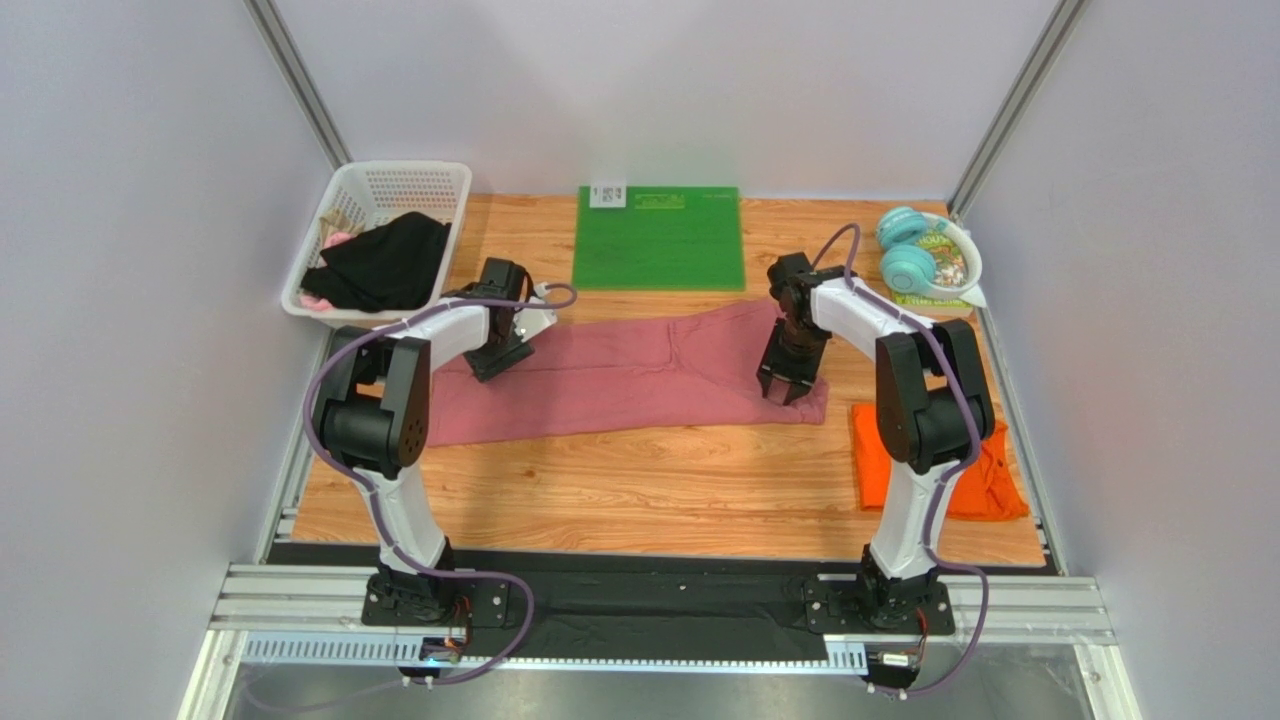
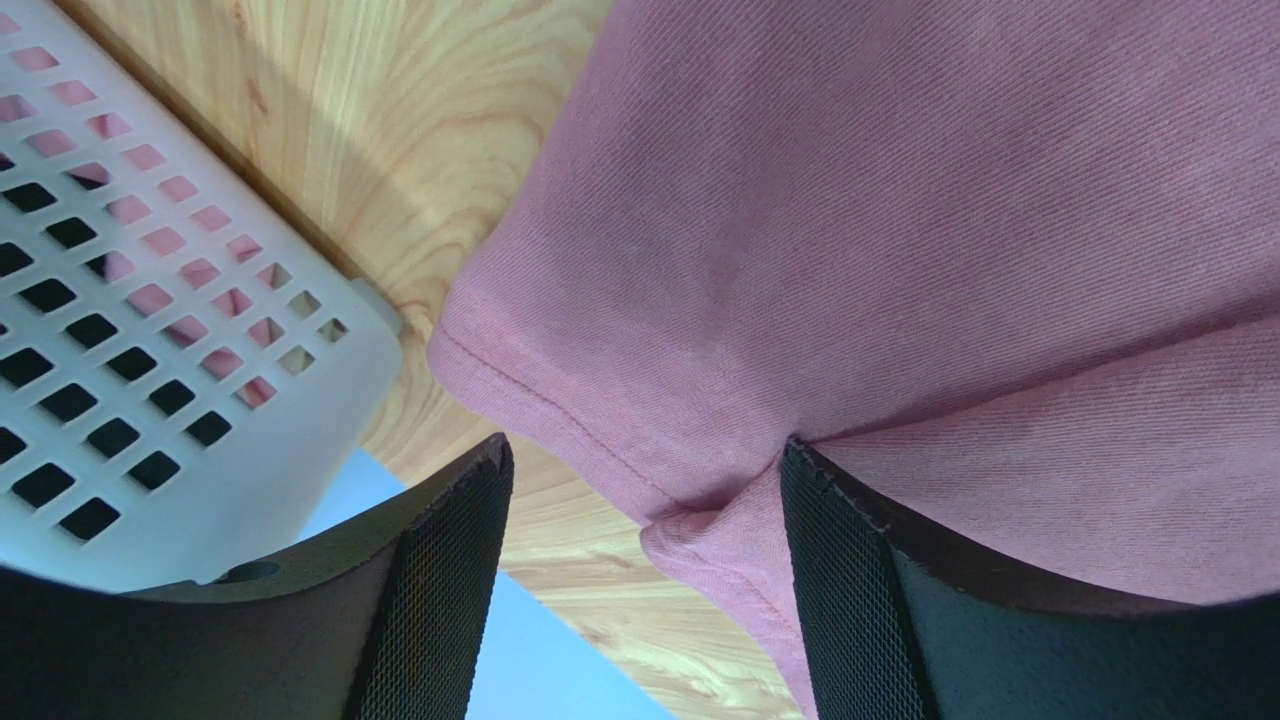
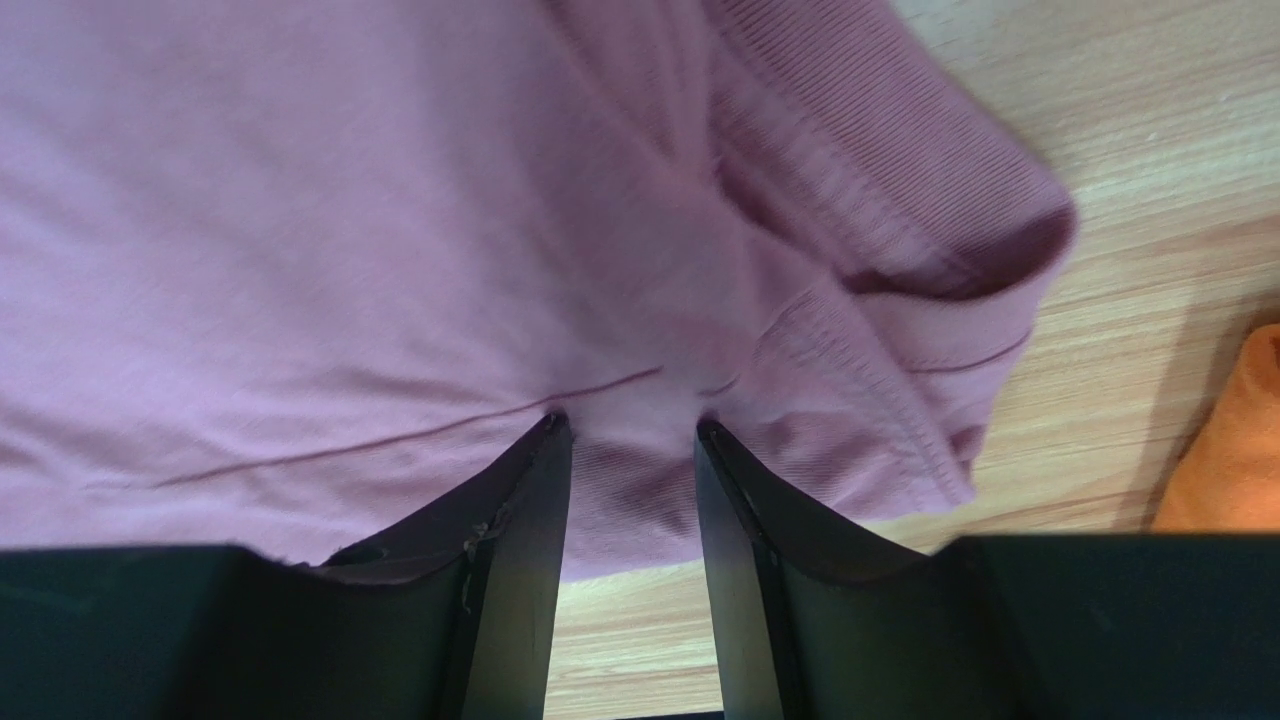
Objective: Fold and stack the t-shirts
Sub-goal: Rotate the tshirt 90 degrees
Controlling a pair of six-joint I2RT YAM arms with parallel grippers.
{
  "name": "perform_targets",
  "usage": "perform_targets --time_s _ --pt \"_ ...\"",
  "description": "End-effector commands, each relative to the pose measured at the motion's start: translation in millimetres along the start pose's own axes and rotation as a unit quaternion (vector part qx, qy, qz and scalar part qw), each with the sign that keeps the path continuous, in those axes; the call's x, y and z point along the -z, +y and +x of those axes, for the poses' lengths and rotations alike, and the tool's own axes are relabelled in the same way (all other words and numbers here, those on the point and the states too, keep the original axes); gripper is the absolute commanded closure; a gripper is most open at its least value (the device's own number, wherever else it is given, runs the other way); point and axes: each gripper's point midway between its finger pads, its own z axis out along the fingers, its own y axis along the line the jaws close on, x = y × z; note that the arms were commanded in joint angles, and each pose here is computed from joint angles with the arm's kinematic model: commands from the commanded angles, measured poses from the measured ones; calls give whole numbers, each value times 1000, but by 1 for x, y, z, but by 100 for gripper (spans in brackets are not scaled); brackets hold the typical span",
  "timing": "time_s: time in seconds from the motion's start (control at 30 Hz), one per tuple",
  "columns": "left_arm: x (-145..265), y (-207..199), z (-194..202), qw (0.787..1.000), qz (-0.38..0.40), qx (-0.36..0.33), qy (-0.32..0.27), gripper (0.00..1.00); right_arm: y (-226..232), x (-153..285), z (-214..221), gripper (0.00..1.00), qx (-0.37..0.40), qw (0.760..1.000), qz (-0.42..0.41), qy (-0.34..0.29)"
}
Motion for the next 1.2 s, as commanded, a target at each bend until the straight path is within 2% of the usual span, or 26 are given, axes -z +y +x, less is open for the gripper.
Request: perform_targets --time_s 0.0,0.23,0.57,0.8,1.17 --pt "-13 -15 15 999 6 -25 19 28 -11 -6 -10 59 7 999 47 -10" --pt "-6 -41 22 997 7 -67 30 28 -17 -7 -16 60 9 998 65 -14" --pt "16 -92 20 988 54 -137 40 28 -17 -12 -51 60 6 997 78 -10" --pt "43 -112 -2 983 78 -165 16 29 -4 -22 -83 60 -19 999 41 3" --pt "75 -145 -44 975 118 -187 -22 29 23 -14 -138 59 -30 999 8 -21"
